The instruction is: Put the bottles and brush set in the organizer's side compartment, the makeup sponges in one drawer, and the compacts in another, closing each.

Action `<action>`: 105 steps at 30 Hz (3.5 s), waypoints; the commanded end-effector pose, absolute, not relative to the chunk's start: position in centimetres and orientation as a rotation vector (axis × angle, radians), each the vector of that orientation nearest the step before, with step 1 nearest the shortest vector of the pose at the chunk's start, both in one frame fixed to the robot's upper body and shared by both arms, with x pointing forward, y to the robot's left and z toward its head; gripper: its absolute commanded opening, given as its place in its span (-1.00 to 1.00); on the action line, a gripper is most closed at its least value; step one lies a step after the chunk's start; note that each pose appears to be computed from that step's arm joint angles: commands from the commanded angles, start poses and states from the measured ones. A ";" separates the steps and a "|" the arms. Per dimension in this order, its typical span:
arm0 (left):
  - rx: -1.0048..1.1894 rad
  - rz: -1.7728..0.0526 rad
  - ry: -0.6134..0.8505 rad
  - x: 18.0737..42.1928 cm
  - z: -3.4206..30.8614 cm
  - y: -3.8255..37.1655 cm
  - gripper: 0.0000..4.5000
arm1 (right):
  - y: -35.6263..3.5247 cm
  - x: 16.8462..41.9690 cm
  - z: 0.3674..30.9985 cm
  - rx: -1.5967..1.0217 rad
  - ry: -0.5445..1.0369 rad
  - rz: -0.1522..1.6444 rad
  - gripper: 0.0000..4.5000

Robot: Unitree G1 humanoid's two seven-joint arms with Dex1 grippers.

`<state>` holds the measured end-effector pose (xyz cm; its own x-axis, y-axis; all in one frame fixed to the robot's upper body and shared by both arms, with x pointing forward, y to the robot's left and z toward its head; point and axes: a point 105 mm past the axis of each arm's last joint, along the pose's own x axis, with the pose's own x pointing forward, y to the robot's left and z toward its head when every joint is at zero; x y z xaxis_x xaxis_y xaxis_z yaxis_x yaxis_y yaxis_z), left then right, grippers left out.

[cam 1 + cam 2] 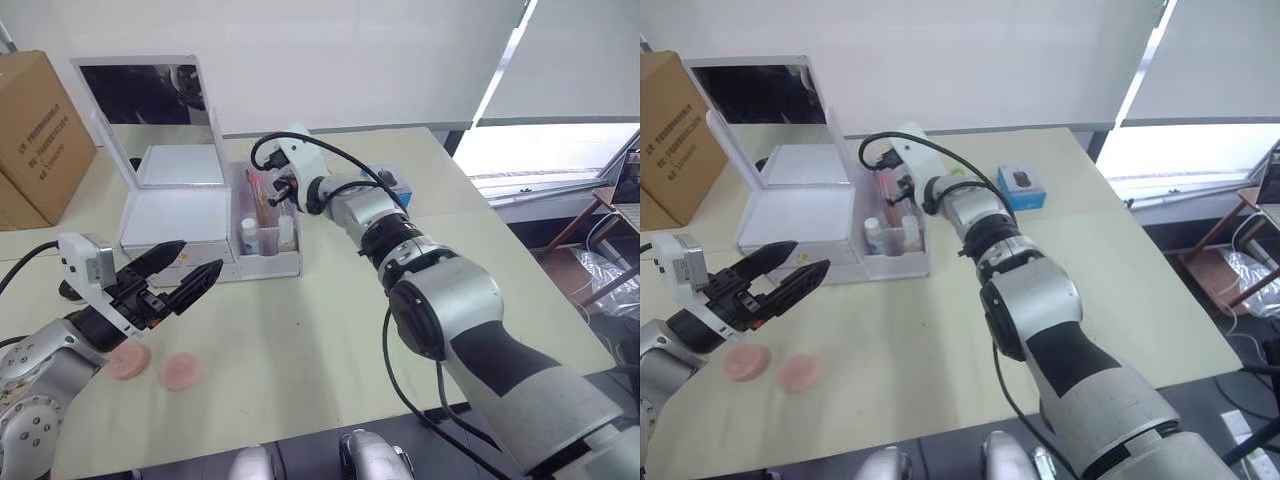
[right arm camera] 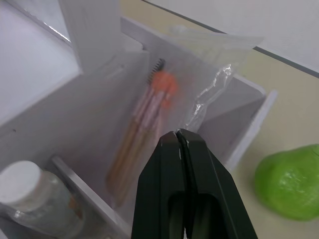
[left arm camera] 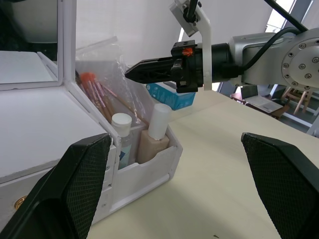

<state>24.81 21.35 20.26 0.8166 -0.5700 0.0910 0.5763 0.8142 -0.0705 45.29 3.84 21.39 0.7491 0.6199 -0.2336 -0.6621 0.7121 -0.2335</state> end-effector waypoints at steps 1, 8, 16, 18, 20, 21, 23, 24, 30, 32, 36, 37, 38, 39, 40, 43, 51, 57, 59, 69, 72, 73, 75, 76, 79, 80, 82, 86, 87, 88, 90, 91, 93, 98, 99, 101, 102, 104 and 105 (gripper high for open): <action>-0.079 -0.626 -0.097 24.4 21.1 21.0 1.00 | 2.9 45.8 22.2 -0.349 0.113 0.672 -0.98; -0.079 -0.626 -0.096 24.5 21.0 21.0 1.00 | 3.3 45.7 23.4 -0.282 0.082 0.694 -0.98; -0.076 -0.625 -0.099 24.6 21.1 21.1 1.00 | 6.1 43.6 26.9 -0.074 0.024 0.930 -0.98; -0.074 -0.625 -0.101 24.7 21.2 21.1 1.00 | 7.2 42.8 27.4 -0.063 0.016 0.997 -0.98; -0.072 -0.624 -0.102 24.8 21.2 21.1 1.00 | 8.0 42.4 27.5 -0.067 0.018 1.009 -0.98; -0.071 -0.624 -0.103 24.8 21.2 21.1 1.00 | 8.4 42.3 27.3 -0.074 0.023 1.004 -0.98; -0.071 -0.623 -0.105 24.8 21.3 21.0 1.00 | 8.9 42.4 26.5 -0.096 0.045 0.955 -0.98; -0.071 -0.623 -0.105 24.9 21.4 21.0 1.00 | 8.8 42.6 25.9 -0.120 0.055 0.925 -0.98; -0.072 -0.614 -0.107 24.7 21.5 20.9 1.00 | 7.8 43.6 23.4 -0.242 0.108 0.801 -0.98; -0.073 -0.610 -0.108 24.6 21.5 20.9 1.00 | 7.4 43.9 23.1 -0.265 0.117 0.774 -0.98; -0.075 -0.604 -0.107 24.5 21.4 20.8 1.00 | 7.0 44.0 22.0 -0.350 0.147 0.768 -0.98; -0.076 -0.603 -0.107 24.5 21.4 20.8 1.00 | 6.7 44.1 21.6 -0.376 0.156 0.757 -0.98; -0.077 -0.602 -0.108 24.5 21.4 20.8 1.00 | 6.4 44.2 21.3 -0.391 0.164 0.745 -0.98; -0.078 -0.601 -0.108 24.5 21.4 20.8 1.00 | 6.1 44.4 21.2 -0.399 0.165 0.725 -0.98; -0.078 -0.599 -0.108 24.5 21.4 20.8 1.00 | 5.8 44.6 21.2 -0.409 0.162 0.705 -0.98; -0.078 -0.598 -0.108 24.4 21.5 20.7 1.00 | 5.0 45.0 21.1 -0.407 0.160 0.664 -0.98; -0.078 -0.596 -0.101 24.4 21.6 20.7 1.00 | 3.0 45.9 20.5 -0.366 0.181 0.589 -0.98; -0.082 -0.608 -0.093 24.6 21.5 20.6 1.00 | 1.9 46.4 21.5 -0.283 0.166 0.567 -0.98; -0.084 -0.612 -0.090 24.7 21.5 20.6 1.00 | 1.5 46.5 22.5 -0.233 0.146 0.572 -0.98; -0.058 -0.588 -0.070 24.9 21.1 22.0 1.00 | 0.7 45.1 30.3 0.018 -0.046 0.862 -0.98; 0.013 -0.556 -0.030 24.7 20.5 23.9 1.00 | -1.0 43.9 31.2 0.065 -0.074 0.986 -0.98; 0.048 -0.537 -0.008 24.6 20.1 24.8 1.00 | -1.9 43.0 31.2 0.072 -0.081 1.026 -0.98; 0.122 -0.492 0.044 24.2 19.4 27.2 1.00 | -4.1 40.2 30.7 0.089 -0.102 1.096 -0.91; 0.147 -0.470 0.066 24.0 19.2 28.5 1.00 | -5.3 38.5 30.0 0.084 -0.104 1.110 -0.82; 0.205 -0.407 0.116 23.0 18.8 32.1 1.00 | -8.3 34.2 28.0 0.058 -0.083 1.117 -0.42; 0.219 -0.395 0.129 22.8 18.8 32.8 1.00 | -8.9 33.1 27.6 0.059 -0.074 1.119 -0.27; 0.257 -0.340 0.180 21.9 18.4 35.6 1.00 | -11.4 30.8 25.7 0.014 -0.039 1.089 0.02; 0.279 -0.261 0.234 20.6 17.9 39.5 1.00 | -14.4 27.4 23.3 -0.055 -0.007 1.064 0.64; 0.280 -0.241 0.247 20.3 17.7 40.3 1.00 | -15.2 26.6 22.7 -0.066 -0.006 1.065 0.79; 0.278 -0.225 0.259 20.1 17.5 41.0 1.00 | -16.2 26.2 22.2 -0.081 0.000 1.046 0.94; 0.274 -0.187 0.280 19.5 17.1 42.5 1.00 | -18.6 25.9 20.9 -0.109 0.023 0.984 0.99; 0.273 -0.163 0.289 19.2 17.0 43.4 1.00 | -19.9 25.9 20.3 -0.136 0.040 0.944 0.99; 0.268 -0.125 0.294 18.8 16.8 44.8 1.00 | -21.9 26.1 19.4 -0.183 0.069 0.907 0.99; 0.268 -0.094 0.303 18.3 16.6 46.4 1.00 | -23.9 26.6 18.1 -0.255 0.097 0.882 0.99; 0.269 -0.094 0.300 18.3 16.7 46.5 1.00 | -23.8 26.6 17.8 -0.262 0.100 0.885 0.99; 0.271 -0.099 0.296 18.4 16.8 46.4 1.00 | -23.4 26.7 17.4 -0.262 0.096 0.892 0.99; 0.273 -0.103 0.295 18.4 16.8 46.3 1.00 | -23.2 26.7 17.4 -0.260 0.091 0.895 0.99; 0.274 -0.110 0.293 18.4 16.8 46.1 1.00 | -22.8 26.8 17.4 -0.258 0.083 0.902 0.99; 0.276 -0.114 0.292 18.5 16.8 45.9 1.00 | -22.5 26.9 17.4 -0.256 0.079 0.906 0.99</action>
<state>18.26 46.10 15.43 0.9445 -0.0691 -0.3211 0.1413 0.9680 0.2075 26.92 -23.09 16.26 0.6196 0.7566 -0.2089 -0.7847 0.6037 -0.1407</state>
